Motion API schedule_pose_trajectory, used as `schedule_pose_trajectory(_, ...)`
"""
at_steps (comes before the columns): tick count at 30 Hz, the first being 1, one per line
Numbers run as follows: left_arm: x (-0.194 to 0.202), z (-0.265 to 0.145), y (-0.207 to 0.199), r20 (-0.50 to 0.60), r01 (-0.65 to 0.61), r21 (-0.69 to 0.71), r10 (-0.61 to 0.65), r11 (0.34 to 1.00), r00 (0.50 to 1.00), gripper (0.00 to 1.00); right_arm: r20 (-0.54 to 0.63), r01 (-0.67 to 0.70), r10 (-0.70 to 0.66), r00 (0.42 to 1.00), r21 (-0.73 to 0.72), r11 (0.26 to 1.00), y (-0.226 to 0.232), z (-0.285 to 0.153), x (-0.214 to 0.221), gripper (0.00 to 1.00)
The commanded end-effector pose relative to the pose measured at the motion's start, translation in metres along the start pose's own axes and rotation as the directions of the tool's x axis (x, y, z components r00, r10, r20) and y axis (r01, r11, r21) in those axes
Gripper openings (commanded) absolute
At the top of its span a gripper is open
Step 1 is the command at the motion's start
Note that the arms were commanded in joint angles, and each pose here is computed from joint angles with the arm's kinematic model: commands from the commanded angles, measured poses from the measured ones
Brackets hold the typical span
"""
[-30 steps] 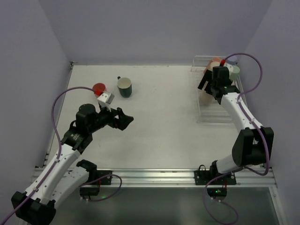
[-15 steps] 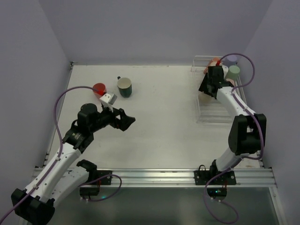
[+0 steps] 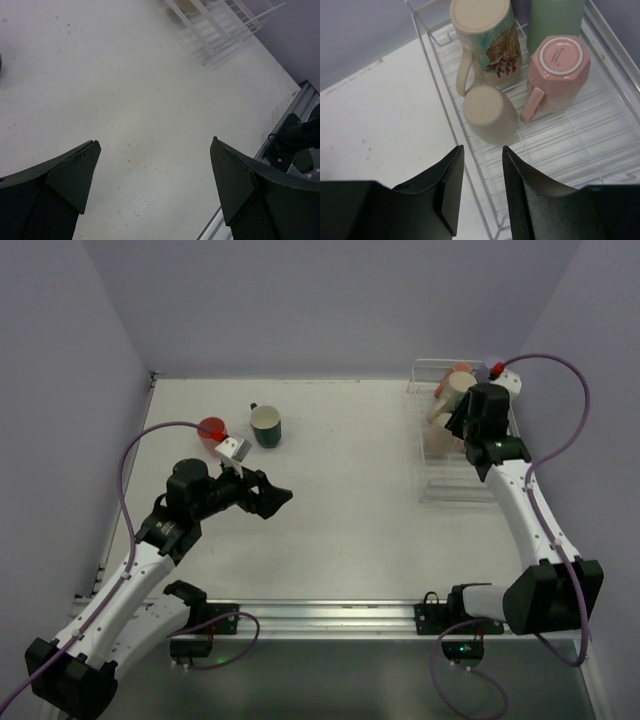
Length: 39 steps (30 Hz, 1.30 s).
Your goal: Unload the cups from the dish rack
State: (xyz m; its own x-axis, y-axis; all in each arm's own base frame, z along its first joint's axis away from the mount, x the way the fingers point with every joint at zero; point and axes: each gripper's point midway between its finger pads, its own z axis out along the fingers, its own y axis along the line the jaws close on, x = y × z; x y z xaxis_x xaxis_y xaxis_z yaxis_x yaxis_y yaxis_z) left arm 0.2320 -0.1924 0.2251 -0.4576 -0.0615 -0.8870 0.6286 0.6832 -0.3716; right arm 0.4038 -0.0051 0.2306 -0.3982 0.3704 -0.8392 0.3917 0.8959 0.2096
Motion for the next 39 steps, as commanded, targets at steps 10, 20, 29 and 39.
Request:
schedule_pose_trajectory(10, -0.022, 0.006, -0.015, 0.072, -0.011, 0.079, 0.005, 0.997, 0.997, 1.00, -0.057, 0.033, -0.034, 0.998, -0.026, 0.999, 0.005, 0.038, -0.001, 0.88)
schedule_pose_trajectory(20, -0.019, 0.009, -0.008, 0.052, -0.031, 0.047, 0.029, 0.998, 0.998, 1.00, -0.128, 0.087, -0.084, 0.988, 0.022, 0.996, 0.006, 0.087, 0.007, 0.88)
schedule_pose_trajectory(29, -0.018, 0.010, -0.004, 0.043, -0.033, 0.032, 0.032, 0.999, 0.999, 1.00, -0.202, 0.083, -0.076, 0.977, 0.028, 0.996, 0.004, 0.104, 0.033, 0.82)
schedule_pose_trajectory(39, -0.019, 0.010, -0.002, 0.047, -0.027, 0.022, 0.026, 0.999, 0.999, 1.00, -0.164, 0.071, -0.062, 0.984, 0.049, 0.996, -0.002, 0.093, 0.025, 0.43)
